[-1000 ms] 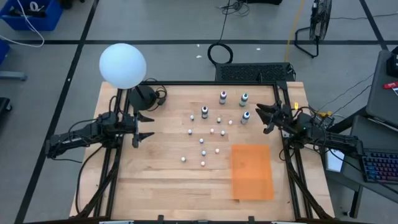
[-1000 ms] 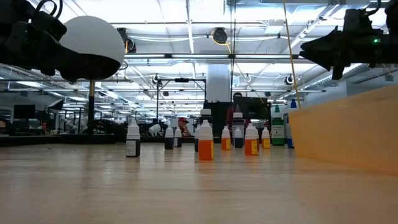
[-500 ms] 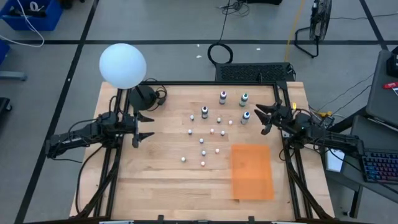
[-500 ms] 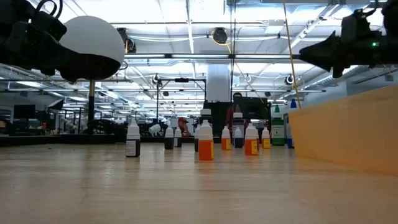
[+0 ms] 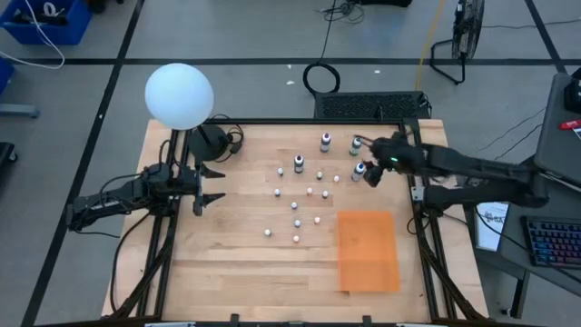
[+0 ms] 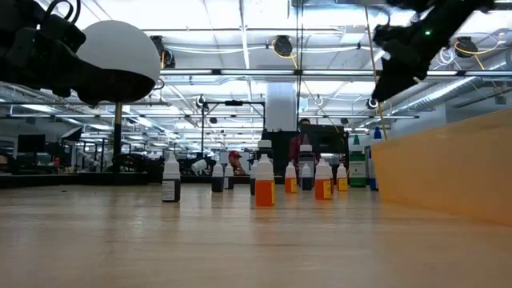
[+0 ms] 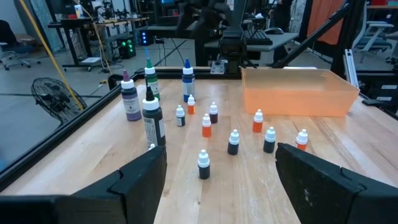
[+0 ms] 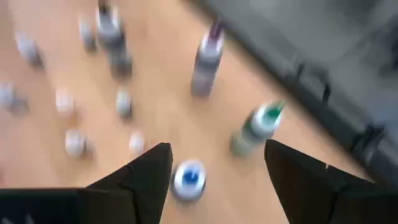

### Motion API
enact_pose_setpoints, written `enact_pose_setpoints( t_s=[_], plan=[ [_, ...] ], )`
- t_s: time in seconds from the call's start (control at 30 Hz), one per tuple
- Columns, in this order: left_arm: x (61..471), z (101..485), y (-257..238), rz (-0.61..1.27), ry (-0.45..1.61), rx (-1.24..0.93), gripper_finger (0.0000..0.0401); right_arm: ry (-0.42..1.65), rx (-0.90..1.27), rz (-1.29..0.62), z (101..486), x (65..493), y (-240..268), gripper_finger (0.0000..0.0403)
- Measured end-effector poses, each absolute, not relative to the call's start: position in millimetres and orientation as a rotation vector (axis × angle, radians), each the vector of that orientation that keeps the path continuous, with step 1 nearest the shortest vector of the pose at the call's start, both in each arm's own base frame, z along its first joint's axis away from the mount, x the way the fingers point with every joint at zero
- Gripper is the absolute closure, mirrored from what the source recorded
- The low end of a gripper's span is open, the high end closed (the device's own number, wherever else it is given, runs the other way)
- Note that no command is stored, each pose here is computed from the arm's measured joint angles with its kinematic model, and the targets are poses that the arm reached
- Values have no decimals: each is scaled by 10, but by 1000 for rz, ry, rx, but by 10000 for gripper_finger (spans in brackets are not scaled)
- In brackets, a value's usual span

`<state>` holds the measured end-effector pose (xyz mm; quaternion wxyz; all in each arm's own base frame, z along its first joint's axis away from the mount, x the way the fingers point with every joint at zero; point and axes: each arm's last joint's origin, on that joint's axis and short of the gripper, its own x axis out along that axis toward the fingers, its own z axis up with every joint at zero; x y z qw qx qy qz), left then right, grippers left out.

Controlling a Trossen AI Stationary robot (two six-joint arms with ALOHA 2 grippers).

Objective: Pick & Place food coloring
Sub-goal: Put the big blue food coloring bottle into the orange bin

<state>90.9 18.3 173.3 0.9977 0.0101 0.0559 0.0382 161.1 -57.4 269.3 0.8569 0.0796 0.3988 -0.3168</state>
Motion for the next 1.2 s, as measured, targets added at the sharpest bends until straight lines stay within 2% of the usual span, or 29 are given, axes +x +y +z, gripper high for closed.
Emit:
enact_pose_setpoints(
  t_s=[0.13,0.27,0.53,0.8,1.2],
  plan=[
    [908,1734,183,76,112,21,102,1015,228,-623,2745,1878,-674,152],
    [908,1734,183,76,112,21,102,1092,233,-603,2713,2068,-730,153],
    [908,1734,183,76,112,20,102,1280,263,-642,2410,2131,-860,150],
    [908,1733,183,76,112,20,102,1311,271,-657,2136,2143,-960,149],
    [909,1733,183,76,112,20,102,1294,273,-665,2102,2118,-982,149]
  ],
)
